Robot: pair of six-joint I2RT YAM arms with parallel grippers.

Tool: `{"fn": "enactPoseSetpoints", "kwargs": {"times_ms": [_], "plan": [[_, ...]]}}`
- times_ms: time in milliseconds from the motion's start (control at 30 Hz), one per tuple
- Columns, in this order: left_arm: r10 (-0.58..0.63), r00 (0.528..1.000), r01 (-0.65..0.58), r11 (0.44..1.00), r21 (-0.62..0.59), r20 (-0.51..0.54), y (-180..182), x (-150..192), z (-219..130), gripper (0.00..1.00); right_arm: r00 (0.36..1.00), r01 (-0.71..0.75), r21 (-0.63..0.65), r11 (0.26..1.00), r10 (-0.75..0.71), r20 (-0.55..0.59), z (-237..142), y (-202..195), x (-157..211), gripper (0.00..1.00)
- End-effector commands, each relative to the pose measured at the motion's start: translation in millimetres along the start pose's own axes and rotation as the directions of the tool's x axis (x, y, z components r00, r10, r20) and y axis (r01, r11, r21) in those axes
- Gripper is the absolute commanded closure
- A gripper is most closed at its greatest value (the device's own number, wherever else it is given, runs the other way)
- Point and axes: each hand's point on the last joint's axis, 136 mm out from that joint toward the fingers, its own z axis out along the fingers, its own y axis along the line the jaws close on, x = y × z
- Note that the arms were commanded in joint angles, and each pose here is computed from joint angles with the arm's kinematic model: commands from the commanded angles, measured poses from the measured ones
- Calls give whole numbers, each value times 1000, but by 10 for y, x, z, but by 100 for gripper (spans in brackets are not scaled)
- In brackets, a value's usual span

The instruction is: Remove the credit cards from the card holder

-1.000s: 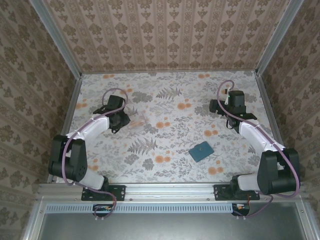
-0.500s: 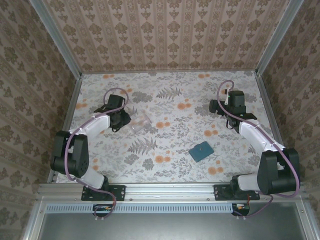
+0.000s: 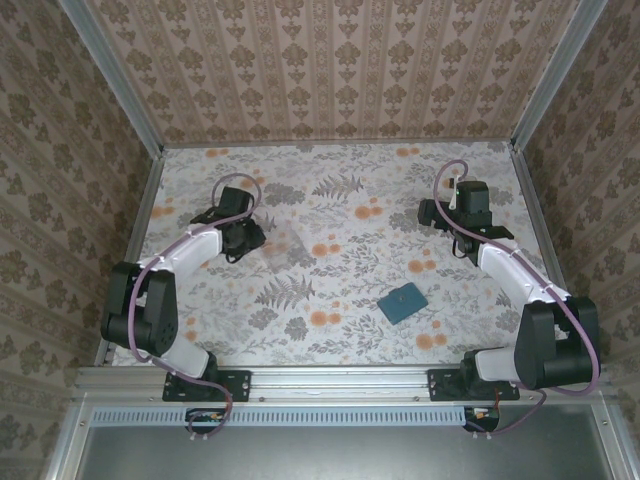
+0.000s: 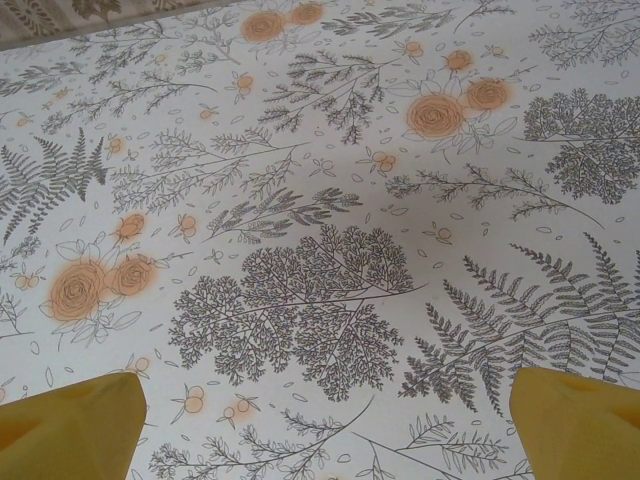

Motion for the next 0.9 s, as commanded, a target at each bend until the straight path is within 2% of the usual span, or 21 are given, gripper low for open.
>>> {"fn": "enactPoseSetpoints", "kwargs": {"times_ms": [0,600,867], "plan": [[19,1000,-19,999,32,2,-118,-36,-92,78,1000,-7,-30,1000,8,7,-63,79,-82,5],[32,997,-31,999,16,-68,-133,152,86,80,1000,-2,-31,1000,2,3,-53,98,-76,5],[34,998,-33,999,19,-54,-161,145,5,79,1000,3,-29,1000,-3,-1,-55,104,-69,5]]}}
